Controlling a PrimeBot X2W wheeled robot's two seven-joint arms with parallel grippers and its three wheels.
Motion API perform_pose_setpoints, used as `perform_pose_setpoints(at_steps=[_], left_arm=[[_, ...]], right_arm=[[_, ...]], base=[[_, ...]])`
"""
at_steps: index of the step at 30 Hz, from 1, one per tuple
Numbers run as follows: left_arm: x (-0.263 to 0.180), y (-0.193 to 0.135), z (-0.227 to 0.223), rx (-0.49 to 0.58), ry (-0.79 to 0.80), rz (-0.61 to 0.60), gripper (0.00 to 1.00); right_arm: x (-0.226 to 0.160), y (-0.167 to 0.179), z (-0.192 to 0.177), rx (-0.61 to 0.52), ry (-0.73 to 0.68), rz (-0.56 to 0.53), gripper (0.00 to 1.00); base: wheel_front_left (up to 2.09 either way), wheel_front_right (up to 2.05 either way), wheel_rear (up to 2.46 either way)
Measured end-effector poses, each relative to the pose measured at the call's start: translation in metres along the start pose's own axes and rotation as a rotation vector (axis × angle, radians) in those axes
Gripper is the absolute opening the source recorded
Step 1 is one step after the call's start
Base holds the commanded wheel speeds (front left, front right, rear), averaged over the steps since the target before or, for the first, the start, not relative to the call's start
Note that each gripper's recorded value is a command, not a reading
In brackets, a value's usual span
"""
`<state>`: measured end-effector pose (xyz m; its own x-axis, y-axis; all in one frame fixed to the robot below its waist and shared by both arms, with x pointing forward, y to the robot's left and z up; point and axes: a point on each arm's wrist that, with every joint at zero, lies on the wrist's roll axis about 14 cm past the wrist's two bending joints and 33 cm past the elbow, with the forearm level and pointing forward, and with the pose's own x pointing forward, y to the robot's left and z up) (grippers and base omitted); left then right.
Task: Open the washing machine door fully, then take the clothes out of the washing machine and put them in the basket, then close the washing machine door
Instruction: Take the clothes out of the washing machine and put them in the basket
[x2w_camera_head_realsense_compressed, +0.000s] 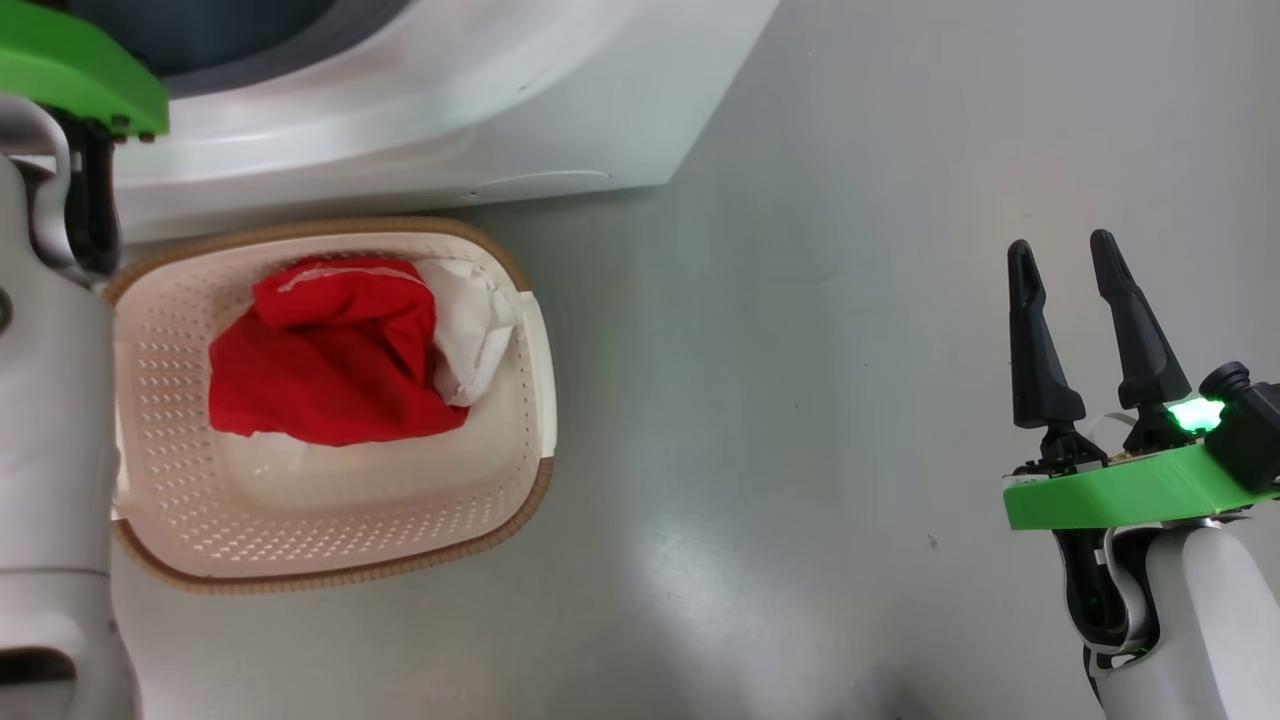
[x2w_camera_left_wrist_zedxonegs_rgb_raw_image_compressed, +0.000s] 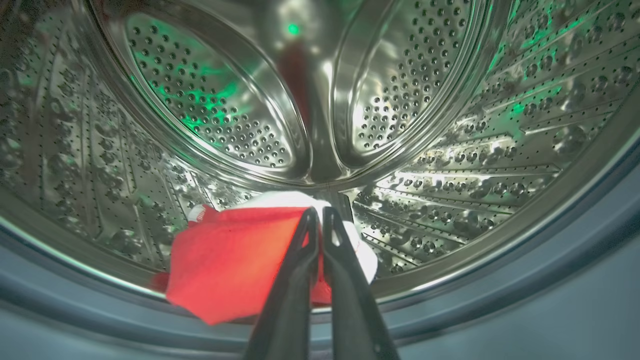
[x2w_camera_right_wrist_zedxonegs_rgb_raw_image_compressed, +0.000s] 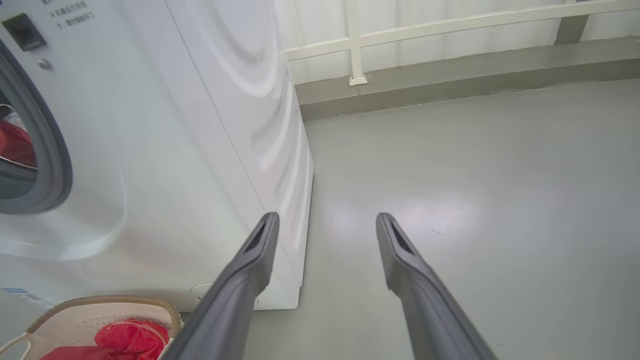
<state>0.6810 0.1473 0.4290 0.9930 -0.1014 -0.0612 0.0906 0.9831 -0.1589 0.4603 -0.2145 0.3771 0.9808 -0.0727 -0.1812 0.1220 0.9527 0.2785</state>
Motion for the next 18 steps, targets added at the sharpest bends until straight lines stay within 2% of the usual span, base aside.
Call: perform_pose_setpoints(at_steps=[18], left_arm=[[-0.071,0.007,0.068,-0.062,-0.238,0.025,0.0]], right_arm=[[-0.005,0.021,0.015,0.002,-0.034,0.054,1.0]], base=[[0.0,0.0,0.0]])
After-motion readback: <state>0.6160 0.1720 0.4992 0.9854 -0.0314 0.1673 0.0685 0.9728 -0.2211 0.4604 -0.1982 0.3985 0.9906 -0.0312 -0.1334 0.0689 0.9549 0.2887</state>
